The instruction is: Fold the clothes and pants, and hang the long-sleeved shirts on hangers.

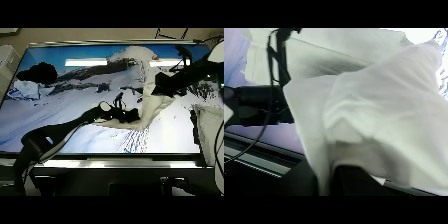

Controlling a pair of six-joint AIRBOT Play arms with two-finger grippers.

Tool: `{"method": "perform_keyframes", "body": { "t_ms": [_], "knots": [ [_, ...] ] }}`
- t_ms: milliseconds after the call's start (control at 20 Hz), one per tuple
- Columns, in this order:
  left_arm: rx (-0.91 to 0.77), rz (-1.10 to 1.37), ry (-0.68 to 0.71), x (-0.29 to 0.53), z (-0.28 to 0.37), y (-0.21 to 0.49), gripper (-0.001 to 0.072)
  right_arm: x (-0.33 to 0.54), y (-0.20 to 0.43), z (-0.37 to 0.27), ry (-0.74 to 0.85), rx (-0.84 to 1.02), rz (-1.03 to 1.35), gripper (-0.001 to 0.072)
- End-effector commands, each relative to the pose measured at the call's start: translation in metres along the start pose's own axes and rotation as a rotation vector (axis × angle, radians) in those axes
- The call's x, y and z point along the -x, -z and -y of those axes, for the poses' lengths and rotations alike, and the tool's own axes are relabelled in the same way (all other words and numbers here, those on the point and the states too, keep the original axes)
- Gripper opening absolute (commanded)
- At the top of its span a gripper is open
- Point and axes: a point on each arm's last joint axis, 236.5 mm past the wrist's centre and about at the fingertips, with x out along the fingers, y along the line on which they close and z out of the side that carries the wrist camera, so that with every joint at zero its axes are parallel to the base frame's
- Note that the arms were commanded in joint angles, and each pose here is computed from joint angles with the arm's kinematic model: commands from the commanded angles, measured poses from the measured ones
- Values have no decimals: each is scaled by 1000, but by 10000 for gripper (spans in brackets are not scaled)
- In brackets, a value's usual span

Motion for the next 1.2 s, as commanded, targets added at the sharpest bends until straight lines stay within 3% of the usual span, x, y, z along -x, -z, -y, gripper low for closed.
{"method": "perform_keyframes", "body": {
  "t_ms": [0, 200, 400, 450, 500, 550, 750, 900, 1050, 1150],
  "knots": [
    [-201, 99, -194, 89, -30, -64, 15, -47, -17, -26, -35, 31, 5, 42],
    [-323, 288, -452, 289, -46, -128, 17, -126, -19, -101, -231, 38, -48, 43],
    [-345, 521, -496, 430, -4, -128, 17, -224, -7, -158, -402, -76, -132, 44],
    [-359, 560, -496, 448, 7, -123, 18, -249, 4, -164, -417, -109, -175, 105],
    [-374, 586, -495, 461, 19, -117, 18, -273, 15, -167, -427, -166, -221, 439],
    [-387, 589, -493, 466, 27, -109, 18, -289, 22, -168, -437, -201, -257, 720],
    [-436, 475, -518, 464, 30, -74, 18, -264, -11, -117, -375, -203, -211, 707],
    [-439, 457, -566, 470, 22, -69, 19, -193, -40, -2, -132, -169, -159, 708],
    [-439, 458, -586, 472, 18, -70, 19, -125, -14, 125, 163, -252, -244, 701],
    [-439, 457, -585, 471, 19, -69, 19, -126, 9, 149, 155, -341, -266, 701]
  ]
}}
